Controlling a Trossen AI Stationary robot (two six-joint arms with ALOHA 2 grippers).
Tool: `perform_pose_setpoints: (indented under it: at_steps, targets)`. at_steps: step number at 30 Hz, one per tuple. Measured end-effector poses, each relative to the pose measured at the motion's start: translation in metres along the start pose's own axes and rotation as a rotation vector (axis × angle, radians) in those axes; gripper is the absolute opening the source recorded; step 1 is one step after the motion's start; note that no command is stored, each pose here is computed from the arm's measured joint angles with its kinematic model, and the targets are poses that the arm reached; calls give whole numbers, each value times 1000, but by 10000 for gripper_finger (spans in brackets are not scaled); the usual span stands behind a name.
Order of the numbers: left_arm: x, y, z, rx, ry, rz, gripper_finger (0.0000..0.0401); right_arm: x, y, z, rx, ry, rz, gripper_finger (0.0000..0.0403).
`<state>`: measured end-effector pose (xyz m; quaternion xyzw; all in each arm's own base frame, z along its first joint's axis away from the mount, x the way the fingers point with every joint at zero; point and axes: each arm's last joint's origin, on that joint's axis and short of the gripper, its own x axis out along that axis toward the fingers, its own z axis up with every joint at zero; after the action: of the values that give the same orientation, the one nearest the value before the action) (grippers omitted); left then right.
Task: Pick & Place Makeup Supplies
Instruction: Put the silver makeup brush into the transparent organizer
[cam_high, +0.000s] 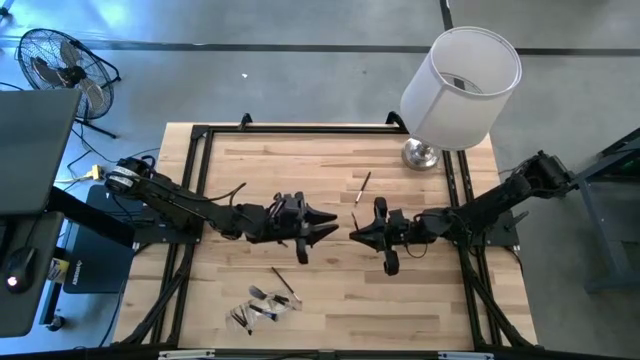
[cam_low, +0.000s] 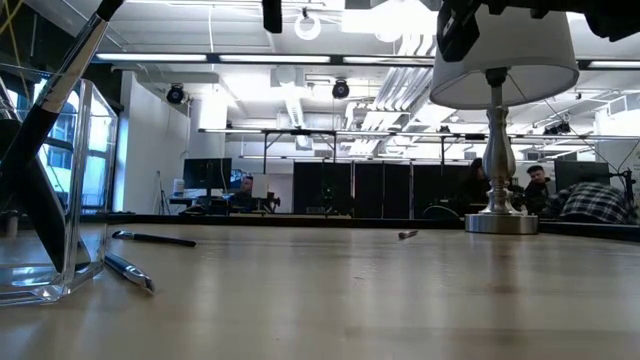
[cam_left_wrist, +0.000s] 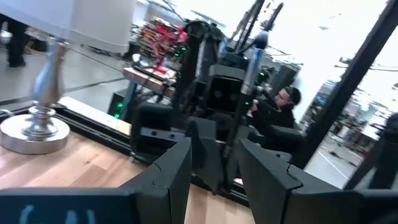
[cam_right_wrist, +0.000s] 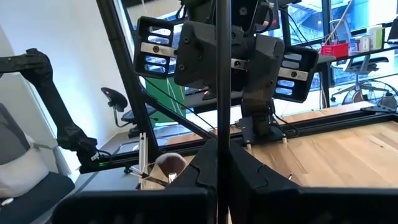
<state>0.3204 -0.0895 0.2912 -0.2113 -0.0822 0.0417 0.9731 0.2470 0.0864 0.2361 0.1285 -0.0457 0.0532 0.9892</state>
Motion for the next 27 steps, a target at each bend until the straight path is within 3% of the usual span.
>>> perform_pose_setpoints:
  at_steps: [5,10,15,27]
  targets:
    - [7,-1,-7,3,-9,-18,131,0,0,1,-6,-11,1,6]
    - [29,-11,-12,115,-25,-78,131,1,-3,3,-18,-25,1,6]
    - [46,-16,-19,254,-13,-63,131,1,-4,4,-20,-26,5,5]
    - [50,-16,-20,306,18,16,131,1,-4,1,-32,-4,2,5]
